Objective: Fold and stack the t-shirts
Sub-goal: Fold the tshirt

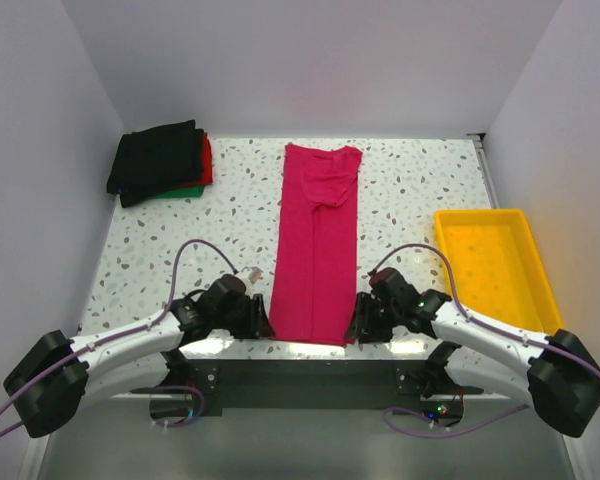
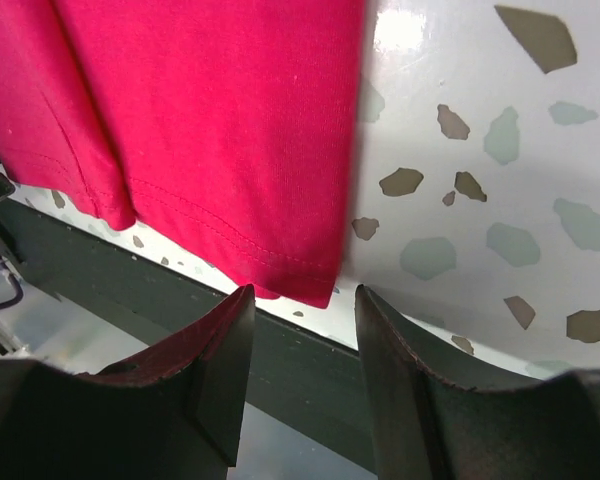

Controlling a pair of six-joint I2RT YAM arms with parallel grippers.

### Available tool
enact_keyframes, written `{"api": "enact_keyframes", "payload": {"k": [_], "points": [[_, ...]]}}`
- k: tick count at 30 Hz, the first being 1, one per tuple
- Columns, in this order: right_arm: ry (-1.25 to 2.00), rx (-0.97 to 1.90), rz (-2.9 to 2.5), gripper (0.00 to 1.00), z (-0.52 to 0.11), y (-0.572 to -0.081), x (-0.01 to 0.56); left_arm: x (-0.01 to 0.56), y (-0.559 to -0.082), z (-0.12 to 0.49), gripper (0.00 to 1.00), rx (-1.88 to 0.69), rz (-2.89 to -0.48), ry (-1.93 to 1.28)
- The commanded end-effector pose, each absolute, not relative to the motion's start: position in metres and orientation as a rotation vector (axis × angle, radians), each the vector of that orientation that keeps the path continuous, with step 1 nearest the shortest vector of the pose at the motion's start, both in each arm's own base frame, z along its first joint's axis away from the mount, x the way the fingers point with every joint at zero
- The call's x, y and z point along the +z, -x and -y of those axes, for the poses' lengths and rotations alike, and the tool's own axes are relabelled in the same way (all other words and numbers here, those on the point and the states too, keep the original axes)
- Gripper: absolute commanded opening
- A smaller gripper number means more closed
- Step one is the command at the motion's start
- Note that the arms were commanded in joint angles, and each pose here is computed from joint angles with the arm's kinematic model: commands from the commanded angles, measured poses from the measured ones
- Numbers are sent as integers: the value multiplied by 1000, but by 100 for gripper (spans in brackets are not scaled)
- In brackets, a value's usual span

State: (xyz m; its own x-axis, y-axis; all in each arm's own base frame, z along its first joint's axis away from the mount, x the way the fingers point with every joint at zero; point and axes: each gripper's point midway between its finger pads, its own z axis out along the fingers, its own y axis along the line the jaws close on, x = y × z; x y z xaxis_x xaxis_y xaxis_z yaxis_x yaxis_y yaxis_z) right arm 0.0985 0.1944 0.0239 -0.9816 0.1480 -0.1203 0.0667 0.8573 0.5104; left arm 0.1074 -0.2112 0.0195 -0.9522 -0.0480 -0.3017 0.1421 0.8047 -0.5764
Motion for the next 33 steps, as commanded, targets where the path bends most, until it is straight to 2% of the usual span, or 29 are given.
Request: {"api": "enact_keyframes", "payload": {"k": [1, 11, 23, 27, 33], "points": [[-205, 850, -2860, 49, -206, -99, 26, 16, -106, 214, 41, -932, -2684, -59], [-230, 850, -2860, 47, -211, -100, 21, 1, -98, 209, 38, -926, -2719, -51], [-250, 882, -2854, 41, -213, -98, 18, -2, -93, 211, 11, -977, -2710, -63], [-249, 888, -2845, 36, -212, -98, 17, -3, -89, 211, 3, -996, -2709, -69], [-242, 891, -2831, 21, -212, -99, 18, 0, -85, 215, 0, -1012, -2692, -95]]}}
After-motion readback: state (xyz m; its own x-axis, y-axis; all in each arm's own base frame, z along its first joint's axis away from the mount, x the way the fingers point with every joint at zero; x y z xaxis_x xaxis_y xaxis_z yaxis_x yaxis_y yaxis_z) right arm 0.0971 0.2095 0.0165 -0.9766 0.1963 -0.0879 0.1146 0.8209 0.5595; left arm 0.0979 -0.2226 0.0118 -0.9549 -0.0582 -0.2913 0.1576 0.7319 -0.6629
